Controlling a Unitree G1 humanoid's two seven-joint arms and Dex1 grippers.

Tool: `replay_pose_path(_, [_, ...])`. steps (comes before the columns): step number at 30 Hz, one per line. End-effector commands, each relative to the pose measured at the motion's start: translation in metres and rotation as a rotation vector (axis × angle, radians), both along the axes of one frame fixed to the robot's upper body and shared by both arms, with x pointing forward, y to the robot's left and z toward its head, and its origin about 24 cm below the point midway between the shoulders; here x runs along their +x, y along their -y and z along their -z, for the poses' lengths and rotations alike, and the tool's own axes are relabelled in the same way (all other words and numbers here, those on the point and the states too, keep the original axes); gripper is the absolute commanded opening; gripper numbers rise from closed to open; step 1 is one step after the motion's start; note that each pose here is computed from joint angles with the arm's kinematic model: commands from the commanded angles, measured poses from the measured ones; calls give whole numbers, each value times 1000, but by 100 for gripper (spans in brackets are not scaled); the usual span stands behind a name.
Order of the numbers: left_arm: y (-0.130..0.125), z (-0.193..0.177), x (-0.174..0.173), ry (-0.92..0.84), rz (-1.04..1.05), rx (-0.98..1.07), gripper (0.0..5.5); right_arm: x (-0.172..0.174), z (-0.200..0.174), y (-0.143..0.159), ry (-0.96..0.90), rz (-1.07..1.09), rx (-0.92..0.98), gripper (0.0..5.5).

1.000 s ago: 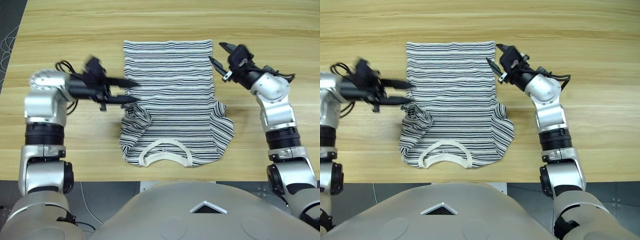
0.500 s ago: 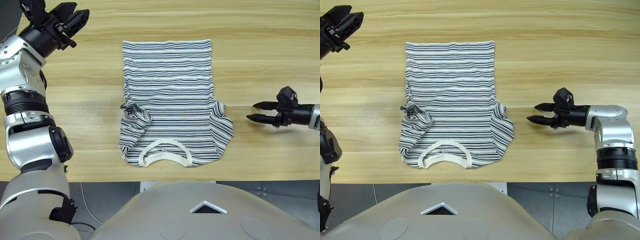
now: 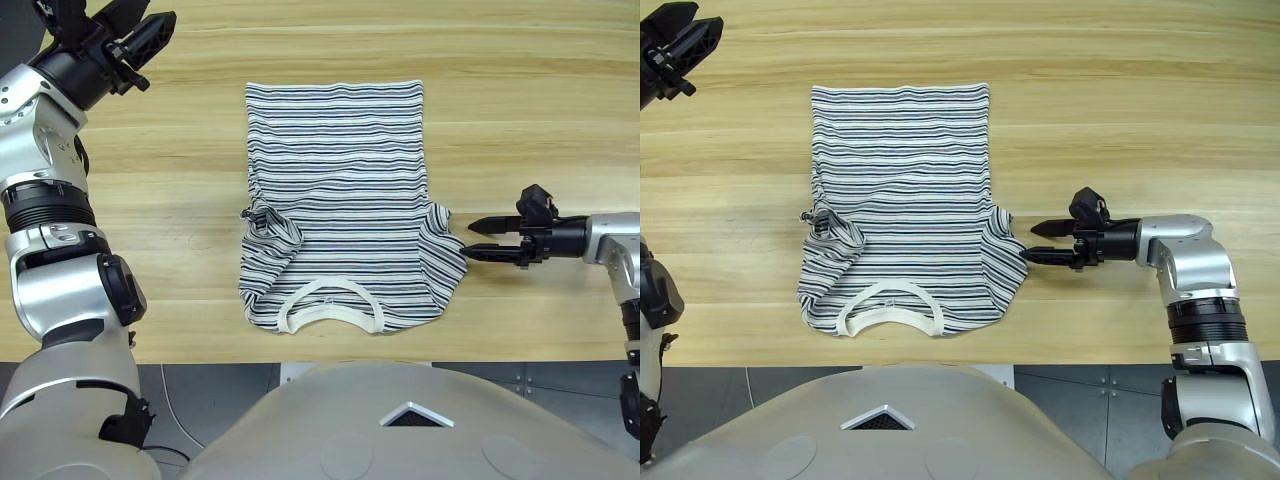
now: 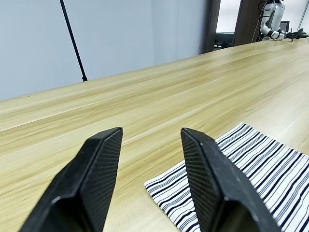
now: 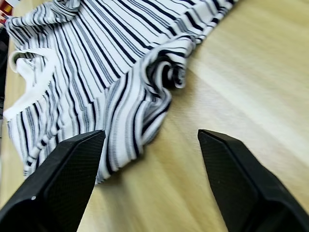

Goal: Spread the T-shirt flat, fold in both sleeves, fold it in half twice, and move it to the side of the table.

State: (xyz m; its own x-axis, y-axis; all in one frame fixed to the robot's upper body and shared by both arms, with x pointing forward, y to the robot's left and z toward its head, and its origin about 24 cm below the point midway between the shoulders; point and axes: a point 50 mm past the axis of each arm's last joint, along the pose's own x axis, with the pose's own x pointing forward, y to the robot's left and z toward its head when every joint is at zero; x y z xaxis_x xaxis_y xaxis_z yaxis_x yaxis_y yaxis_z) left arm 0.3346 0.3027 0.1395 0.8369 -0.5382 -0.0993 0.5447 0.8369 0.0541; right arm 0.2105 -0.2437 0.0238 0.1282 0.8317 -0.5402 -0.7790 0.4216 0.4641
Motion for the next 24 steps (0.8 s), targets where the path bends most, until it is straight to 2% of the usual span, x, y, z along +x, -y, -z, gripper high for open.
replay_pose_path(1, [-1,0,-2,-12,-1,18,227,-30,23,-7,-169,-13,-45,357])
replay_pose_path(4, [-1,0,-2,-10,-2,6,227,-32,23,-10,-167,-26,-55,357])
replay_pose_path(21, [-1,6,-4,-16,-7,21,227,-21,29,-4,-142,58,-115,16])
replay_pose_path(24, [-1,6,-3,-14,-5,23,227,-21,25,-5,-129,52,-109,12])
